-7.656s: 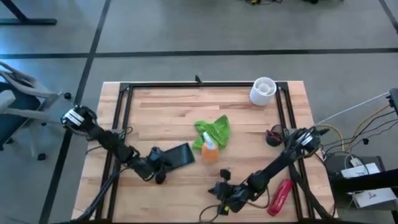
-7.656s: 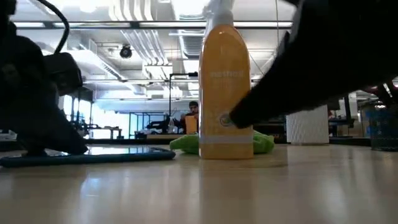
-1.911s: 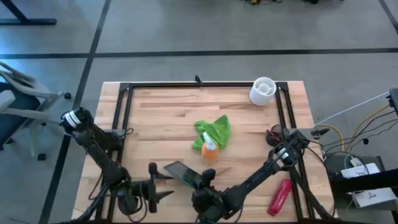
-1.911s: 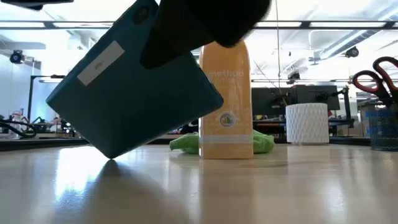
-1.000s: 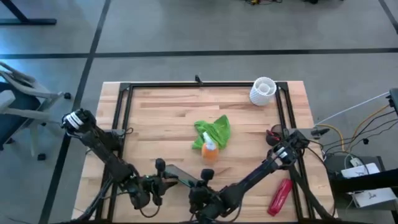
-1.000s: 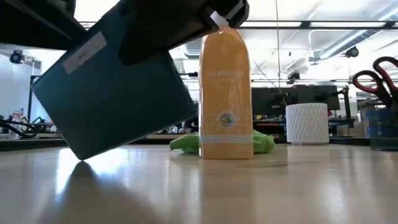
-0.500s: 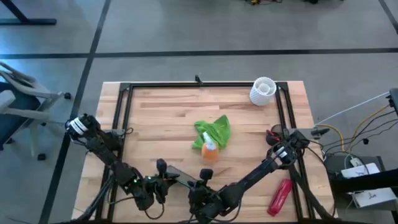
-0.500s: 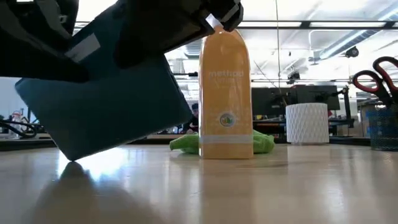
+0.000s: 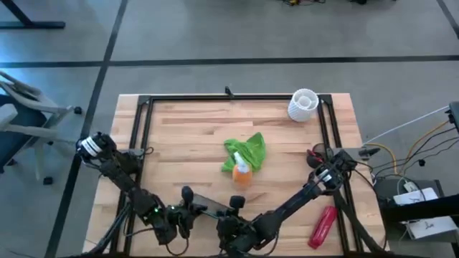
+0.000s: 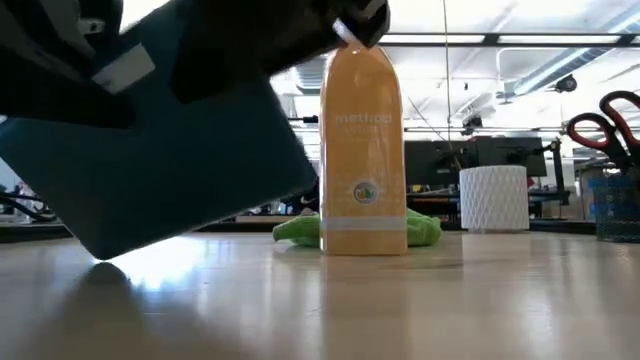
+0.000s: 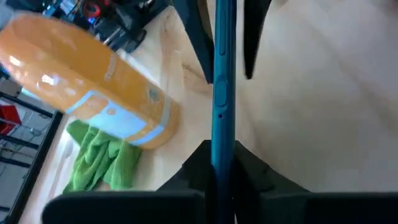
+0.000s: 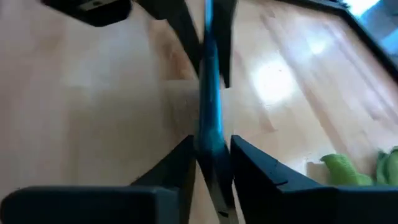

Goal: Apply microfiber cloth
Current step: Spray the front and back of the tablet with the spray bottle

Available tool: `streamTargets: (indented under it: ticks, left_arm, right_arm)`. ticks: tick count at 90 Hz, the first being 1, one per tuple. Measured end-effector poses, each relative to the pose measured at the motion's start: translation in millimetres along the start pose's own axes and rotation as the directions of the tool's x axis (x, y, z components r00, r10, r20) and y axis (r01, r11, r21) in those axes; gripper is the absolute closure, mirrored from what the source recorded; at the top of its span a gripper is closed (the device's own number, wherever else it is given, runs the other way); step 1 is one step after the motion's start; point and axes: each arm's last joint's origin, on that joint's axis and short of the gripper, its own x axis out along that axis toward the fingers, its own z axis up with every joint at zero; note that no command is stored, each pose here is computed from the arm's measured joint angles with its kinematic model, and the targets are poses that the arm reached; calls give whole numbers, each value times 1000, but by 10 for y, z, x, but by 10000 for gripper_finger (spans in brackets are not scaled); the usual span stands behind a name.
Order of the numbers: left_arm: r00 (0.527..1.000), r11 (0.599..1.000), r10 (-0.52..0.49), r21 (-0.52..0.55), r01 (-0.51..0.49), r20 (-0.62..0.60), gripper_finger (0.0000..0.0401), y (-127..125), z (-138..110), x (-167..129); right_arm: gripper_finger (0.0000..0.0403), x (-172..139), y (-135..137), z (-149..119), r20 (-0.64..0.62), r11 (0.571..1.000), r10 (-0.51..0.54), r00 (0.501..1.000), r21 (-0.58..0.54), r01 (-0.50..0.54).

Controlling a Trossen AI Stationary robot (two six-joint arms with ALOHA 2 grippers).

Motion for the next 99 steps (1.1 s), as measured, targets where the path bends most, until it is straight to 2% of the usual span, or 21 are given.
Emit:
streamTargets:
  ticks: [13,23,31,39,48,59,69,78,84,94,99]
  left_arm:
    - [1000,999,1,33,-1,-2,388,-57,72,34]
    - [999,997,50,65,-49,-21,389,-74,42,66]
    - [998,996,65,56,-63,-22,389,-71,39,75]
    - [996,994,91,63,-90,-19,389,-69,39,65]
    - [994,985,107,135,-103,-23,389,-62,32,66]
    - [991,959,133,255,-123,-24,389,-56,27,69]
    - [983,929,183,332,-165,-21,389,-39,26,71]
    - [968,878,248,427,-214,-26,389,-17,5,70]
    - [963,827,266,523,-207,-39,389,0,-23,80]
    - [957,684,279,715,-144,-74,389,36,-79,107]
    - [952,621,291,776,-113,-94,389,72,-102,139]
  right_arm:
    - [277,-247,47,22,-116,994,83,990,-54,-90]
    - [260,-503,67,-36,-235,987,81,969,-113,-110]
    - [251,-681,35,-111,-317,986,17,948,-154,-69]
    - [243,-788,-58,-181,-353,975,-111,929,-220,33]
    - [239,-915,-162,-252,-363,946,-236,901,-296,129]
    - [241,-1031,-296,-241,-312,933,-267,912,-319,164]
    - [253,-1089,-568,-251,-331,926,-308,892,-318,201]
    - [263,-1176,-834,-290,-337,937,-310,889,-265,226]
    - [269,-1244,-1024,-317,-327,950,-288,900,-213,227]
    - [276,-1278,-1291,-353,-278,975,-219,935,-104,197]
    - [279,-1271,-1390,-382,-244,984,-179,953,-65,168]
